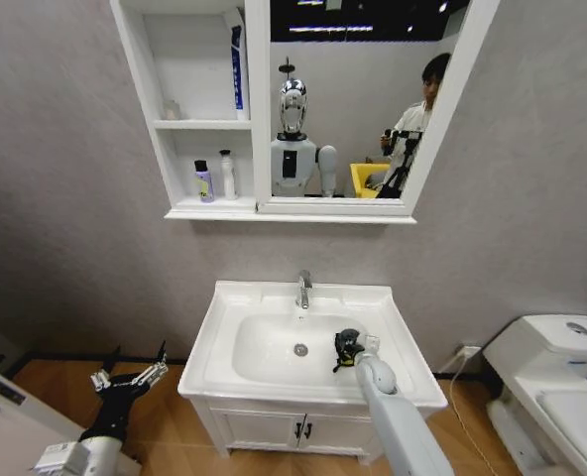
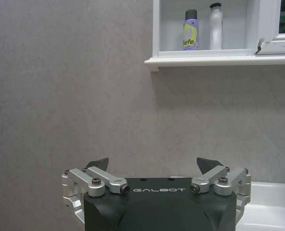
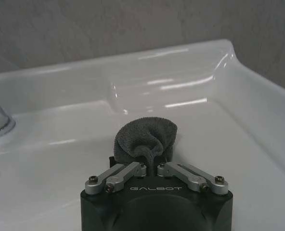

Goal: Move facial cleanser and shampoo from washbasin to cabinet, then wipe washbasin with towel.

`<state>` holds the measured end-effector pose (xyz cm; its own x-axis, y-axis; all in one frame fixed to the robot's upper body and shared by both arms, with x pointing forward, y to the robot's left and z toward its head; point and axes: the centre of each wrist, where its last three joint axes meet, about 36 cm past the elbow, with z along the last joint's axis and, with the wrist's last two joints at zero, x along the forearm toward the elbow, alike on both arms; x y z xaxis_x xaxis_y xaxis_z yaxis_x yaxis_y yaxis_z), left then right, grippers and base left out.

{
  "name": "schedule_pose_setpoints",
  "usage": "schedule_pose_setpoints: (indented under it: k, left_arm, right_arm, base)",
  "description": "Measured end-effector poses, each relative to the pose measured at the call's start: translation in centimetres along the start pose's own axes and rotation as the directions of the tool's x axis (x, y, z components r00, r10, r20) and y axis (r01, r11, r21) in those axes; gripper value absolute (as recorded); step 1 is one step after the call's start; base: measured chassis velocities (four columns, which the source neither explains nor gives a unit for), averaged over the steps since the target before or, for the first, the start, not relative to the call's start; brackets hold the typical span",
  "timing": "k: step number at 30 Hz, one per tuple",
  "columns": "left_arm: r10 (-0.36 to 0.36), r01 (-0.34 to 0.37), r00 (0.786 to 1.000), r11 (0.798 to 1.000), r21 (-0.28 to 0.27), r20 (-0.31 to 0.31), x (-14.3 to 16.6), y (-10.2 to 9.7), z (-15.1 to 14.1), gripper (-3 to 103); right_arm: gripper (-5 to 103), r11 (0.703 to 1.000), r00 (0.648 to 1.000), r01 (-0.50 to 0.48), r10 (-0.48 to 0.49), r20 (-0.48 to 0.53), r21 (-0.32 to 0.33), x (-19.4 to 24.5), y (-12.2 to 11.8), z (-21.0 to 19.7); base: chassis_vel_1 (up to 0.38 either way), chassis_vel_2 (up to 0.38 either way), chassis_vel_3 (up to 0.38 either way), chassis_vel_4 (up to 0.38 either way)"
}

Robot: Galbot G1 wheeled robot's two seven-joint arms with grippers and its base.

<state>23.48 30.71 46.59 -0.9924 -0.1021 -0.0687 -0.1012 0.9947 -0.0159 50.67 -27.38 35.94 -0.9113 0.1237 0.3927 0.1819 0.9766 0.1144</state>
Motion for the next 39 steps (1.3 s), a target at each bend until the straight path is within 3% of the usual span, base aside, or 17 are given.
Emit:
schedule_pose_setpoints:
  k: [2, 6, 9, 11, 13, 16, 17, 22, 27, 29, 31, 35, 37, 38, 39]
  left_arm:
    - [0.0, 0.0, 1.0, 1.0, 0.0, 0.0, 0.0, 0.0, 0.0, 100]
    - [0.0, 0.0, 1.0, 1.0, 0.0, 0.0, 0.0, 0.0, 0.0, 100]
    - [0.0, 0.0, 1.0, 1.0, 0.0, 0.0, 0.0, 0.0, 0.0, 100]
    - [0.0, 0.0, 1.0, 1.0, 0.0, 0.0, 0.0, 0.0, 0.0, 100]
    - [0.0, 0.0, 1.0, 1.0, 0.0, 0.0, 0.0, 0.0, 0.0, 100]
    - [0.0, 0.0, 1.0, 1.0, 0.0, 0.0, 0.0, 0.0, 0.0, 100]
    - [0.0, 0.0, 1.0, 1.0, 0.0, 0.0, 0.0, 0.0, 0.0, 100]
    - [0.0, 0.0, 1.0, 1.0, 0.0, 0.0, 0.0, 0.0, 0.0, 100]
    - [0.0, 0.0, 1.0, 1.0, 0.0, 0.0, 0.0, 0.0, 0.0, 100]
    - [0.0, 0.0, 1.0, 1.0, 0.0, 0.0, 0.0, 0.0, 0.0, 100]
    - [0.0, 0.0, 1.0, 1.0, 0.0, 0.0, 0.0, 0.0, 0.0, 100]
    - [0.0, 0.0, 1.0, 1.0, 0.0, 0.0, 0.0, 0.0, 0.0, 100]
    - [0.0, 0.0, 1.0, 1.0, 0.0, 0.0, 0.0, 0.0, 0.0, 100]
    - [0.0, 0.0, 1.0, 1.0, 0.0, 0.0, 0.0, 0.0, 0.0, 100]
    - [0.0, 0.0, 1.0, 1.0, 0.0, 0.0, 0.0, 0.0, 0.0, 100]
  right_arm:
    - [5, 0.999, 0.997, 0.029, -0.03, 0.072, 0.014, 0.6, 0.0, -1.5]
    - [5, 0.999, 0.992, 0.035, -0.04, 0.124, 0.04, 1.4, 0.3, -2.9]
    - [5, 0.995, 0.987, -0.016, 0.0, 0.162, 0.097, 1.9, -0.1, -4.2]
    - [5, 0.985, 0.982, -0.069, 0.04, 0.183, 0.157, 1.6, -1.2, -4.8]
    - [5, 0.981, 0.982, -0.083, 0.05, 0.183, 0.176, 1.3, -1.9, -4.9]
    - [2, 0.973, 0.986, -0.057, 0.02, 0.164, 0.223, -0.7, -5.3, -4.5]
    - [2, 0.973, 0.986, -0.057, 0.02, 0.164, 0.223, -0.7, -5.3, -4.5]
    - [22, 0.977, 0.984, 0.01, -0.047, 0.173, 0.211, -2.4, -7.5, -5.0]
    - [44, 0.973, 0.983, -0.031, -0.011, 0.181, 0.231, -2.6, -7.4, -5.3]
    - [44, 0.971, 0.983, -0.044, 0.001, 0.181, 0.235, -2.7, -7.4, -5.3]
    - [54, 0.968, 0.984, -0.067, 0.024, 0.178, 0.241, -2.7, -7.6, -5.4]
    - [71, 0.97, 0.984, -0.075, 0.036, 0.172, 0.229, -2.8, -7.7, -5.6]
    - [71, 0.972, 0.983, -0.076, 0.036, 0.18, 0.221, -2.9, -7.7, -5.7]
    - [83, 0.974, 0.979, -0.078, 0.035, 0.199, 0.212, -3.0, -7.6, -5.7]
    - [83, 0.975, 0.975, -0.084, 0.038, 0.217, 0.207, -2.8, -7.4, -5.6]
  base:
    - [0.0, 0.0, 0.0, 0.0]
    - [0.0, 0.0, 0.0, 0.0]
    - [0.0, 0.0, 0.0, 0.0]
    - [0.0, 0.0, 0.0, 0.0]
    - [0.0, 0.0, 0.0, 0.0]
    - [0.0, 0.0, 0.0, 0.0]
    - [0.0, 0.0, 0.0, 0.0]
    - [0.0, 0.0, 0.0, 0.0]
    - [0.0, 0.0, 0.0, 0.0]
    - [0.0, 0.0, 0.0, 0.0]
    - [0.0, 0.0, 0.0, 0.0]
    - [0.0, 0.0, 0.0, 0.0]
    - [0.0, 0.0, 0.0, 0.0]
    - [0.0, 0.0, 0.0, 0.0]
    - [0.0, 0.0, 0.0, 0.0]
